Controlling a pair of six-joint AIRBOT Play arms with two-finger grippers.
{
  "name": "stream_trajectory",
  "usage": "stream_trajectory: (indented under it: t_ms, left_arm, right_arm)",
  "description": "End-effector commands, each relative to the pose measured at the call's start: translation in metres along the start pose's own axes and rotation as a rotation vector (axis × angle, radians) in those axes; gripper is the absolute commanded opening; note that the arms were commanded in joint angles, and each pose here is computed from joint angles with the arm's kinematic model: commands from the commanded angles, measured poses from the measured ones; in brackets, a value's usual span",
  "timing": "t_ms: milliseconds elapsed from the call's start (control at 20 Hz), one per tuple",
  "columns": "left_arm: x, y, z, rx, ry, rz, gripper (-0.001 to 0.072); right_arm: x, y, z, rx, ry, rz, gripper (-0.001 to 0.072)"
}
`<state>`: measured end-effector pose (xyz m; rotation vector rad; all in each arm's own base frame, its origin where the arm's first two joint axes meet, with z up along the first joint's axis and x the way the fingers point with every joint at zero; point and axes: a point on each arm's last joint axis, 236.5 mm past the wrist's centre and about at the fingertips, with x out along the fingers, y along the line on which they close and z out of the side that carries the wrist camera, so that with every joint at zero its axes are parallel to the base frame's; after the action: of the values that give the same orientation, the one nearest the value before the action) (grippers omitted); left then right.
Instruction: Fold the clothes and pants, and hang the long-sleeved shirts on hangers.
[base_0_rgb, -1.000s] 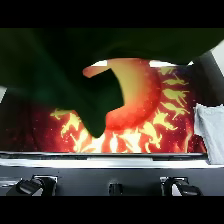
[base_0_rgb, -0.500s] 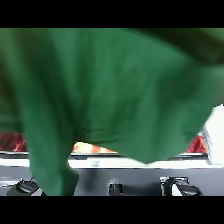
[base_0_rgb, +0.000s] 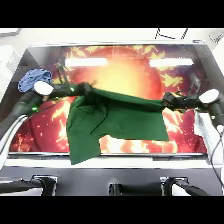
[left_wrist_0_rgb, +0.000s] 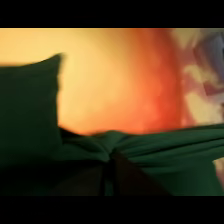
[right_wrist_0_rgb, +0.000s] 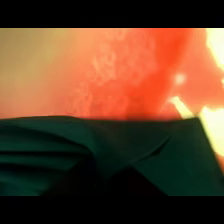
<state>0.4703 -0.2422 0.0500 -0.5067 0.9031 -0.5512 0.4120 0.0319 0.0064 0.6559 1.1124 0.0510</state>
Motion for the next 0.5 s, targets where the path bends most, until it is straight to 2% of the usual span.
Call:
stream_trajectory:
  t_ms: [0,50,100,150,200,250,350,450]
  left_arm:
    - [0.046,0.024,-0.064,-0.226,0.206,-0.049,0.0069]
    - [0.042,0.024,-0.061,-0.229,0.205,-0.055,0.0146]
    - [0.034,0.025,-0.052,-0.232,0.199,-0.065,0.0439]
    - [0.018,0.026,-0.042,-0.235,0.212,-0.085,0.0707]
    - [-0.002,0.033,-0.032,-0.232,0.236,-0.098,0.0715]
    - [-0.027,0.050,-0.025,-0.254,0.269,-0.080,0.0714]
    - [-0.086,0.109,-0.030,-0.374,0.353,0.060,0.0706]
    - [-0.138,0.162,-0.059,-0.424,0.463,0.222,0.0557]
  right_arm:
    - [0.046,-0.009,-0.009,0.226,0.041,0.061,0.0040]
    - [0.044,-0.010,-0.005,0.221,0.030,0.057,0.0070]
    - [0.037,-0.011,0.001,0.215,0.031,0.058,0.0224]
    - [0.024,-0.015,0.009,0.186,0.040,0.061,0.0424]
    - [0.006,-0.024,0.017,0.136,0.058,0.060,0.0547]
    - [-0.014,-0.040,0.022,0.104,0.079,0.037,0.0583]
    - [-0.057,-0.097,0.020,0.142,0.137,-0.065,0.0604]
    - [-0.086,-0.154,-0.008,0.245,0.226,-0.156,0.0597]
